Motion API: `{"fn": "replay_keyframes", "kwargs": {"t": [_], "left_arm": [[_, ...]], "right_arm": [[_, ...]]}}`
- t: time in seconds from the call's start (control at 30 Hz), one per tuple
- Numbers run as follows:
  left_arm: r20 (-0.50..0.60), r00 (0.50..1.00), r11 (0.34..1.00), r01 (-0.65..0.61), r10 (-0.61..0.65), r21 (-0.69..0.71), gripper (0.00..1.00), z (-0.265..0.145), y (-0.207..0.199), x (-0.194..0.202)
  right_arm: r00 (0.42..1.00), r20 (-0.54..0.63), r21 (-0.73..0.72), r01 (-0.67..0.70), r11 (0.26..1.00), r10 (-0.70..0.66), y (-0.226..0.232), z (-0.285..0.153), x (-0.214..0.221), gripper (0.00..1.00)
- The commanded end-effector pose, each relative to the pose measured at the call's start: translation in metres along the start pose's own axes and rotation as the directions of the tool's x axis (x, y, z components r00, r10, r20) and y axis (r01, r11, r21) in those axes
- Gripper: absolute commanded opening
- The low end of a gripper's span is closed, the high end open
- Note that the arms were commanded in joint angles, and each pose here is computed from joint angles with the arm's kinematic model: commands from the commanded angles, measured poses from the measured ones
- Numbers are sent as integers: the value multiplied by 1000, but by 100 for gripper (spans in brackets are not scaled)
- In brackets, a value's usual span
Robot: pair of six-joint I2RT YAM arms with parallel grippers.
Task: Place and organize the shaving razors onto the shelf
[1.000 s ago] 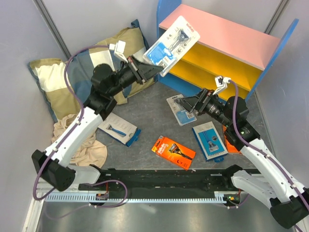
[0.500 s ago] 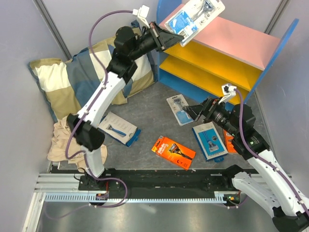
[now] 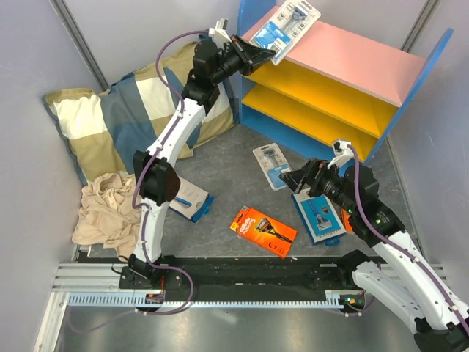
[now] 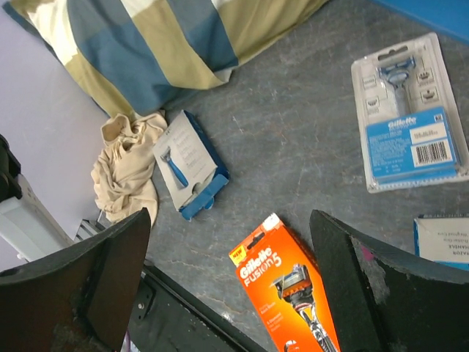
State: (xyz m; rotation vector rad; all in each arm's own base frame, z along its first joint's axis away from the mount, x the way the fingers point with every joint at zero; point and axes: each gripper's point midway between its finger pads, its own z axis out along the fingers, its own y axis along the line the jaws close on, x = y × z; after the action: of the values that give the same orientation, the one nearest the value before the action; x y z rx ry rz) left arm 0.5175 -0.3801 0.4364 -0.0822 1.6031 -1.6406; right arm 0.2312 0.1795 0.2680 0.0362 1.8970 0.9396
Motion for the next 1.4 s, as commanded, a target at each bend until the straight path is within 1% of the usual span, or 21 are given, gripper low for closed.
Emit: {"fn": "replay_keyframes", "kwargs": {"t": [0.0,0.1,0.23,0.33,0.37,0.43,0.47,0.5,0.57,0.63,0.67,0.8,0.9,0.97,1.17,1.33,1.37], "left_arm": [[117,992,993,28,-41,112,2,-9,-31,-51],[126,991,994,41,-54,104,2,-12,-21,-59],[131,989,993,55,-69,109,5,-13,-20,-63],[130,989,992,62,-76,108,11,-13,-20,-63],[135,988,992,66,-80,106,16,-13,-19,-64],[137,985,991,87,-101,101,22,-13,-17,-64],[141,984,991,93,-107,99,34,-13,-16,-65],[142,984,990,98,-112,100,40,-12,-17,-64],[152,981,989,106,-121,101,51,-12,-18,-65],[156,980,989,110,-124,97,57,-10,-19,-64],[162,979,989,109,-123,96,62,-11,-20,-65],[143,982,989,114,-126,93,65,-10,-22,-60],[95,985,986,133,-143,98,67,-11,-27,-50],[65,987,987,145,-150,74,70,-13,-25,-44],[55,990,991,129,-130,18,78,-23,-26,-40],[48,995,995,87,-90,49,81,-28,-38,-39],[44,996,995,73,-76,72,82,-30,-46,-38]], "right_arm": [[1000,-1,13,-17,1000,17,-5,0,4,98],[1000,2,12,-18,1000,18,-5,-1,4,98],[1000,-7,16,-23,1000,23,-6,0,6,98],[1000,-14,16,-25,1000,26,-7,2,8,98],[1000,-15,17,-26,1000,26,-7,2,8,98],[999,-19,17,-26,1000,27,-7,2,9,98],[999,-19,17,-28,999,28,-7,2,9,98],[999,-19,17,-30,999,30,-7,2,9,98],[999,-19,14,-28,1000,28,-6,2,9,98],[999,-16,13,-32,999,32,-6,1,9,98],[999,-16,16,-35,999,35,-7,1,9,98],[999,-17,17,-37,999,37,-8,0,12,98],[999,-17,10,-38,999,38,-7,-1,12,98],[999,-14,6,-35,999,35,-6,-1,11,98],[999,-16,-1,-34,999,34,-6,-3,12,98],[999,-25,-30,-21,999,20,0,-4,14,98],[1000,-23,-32,-20,999,20,0,-5,13,98]]}}
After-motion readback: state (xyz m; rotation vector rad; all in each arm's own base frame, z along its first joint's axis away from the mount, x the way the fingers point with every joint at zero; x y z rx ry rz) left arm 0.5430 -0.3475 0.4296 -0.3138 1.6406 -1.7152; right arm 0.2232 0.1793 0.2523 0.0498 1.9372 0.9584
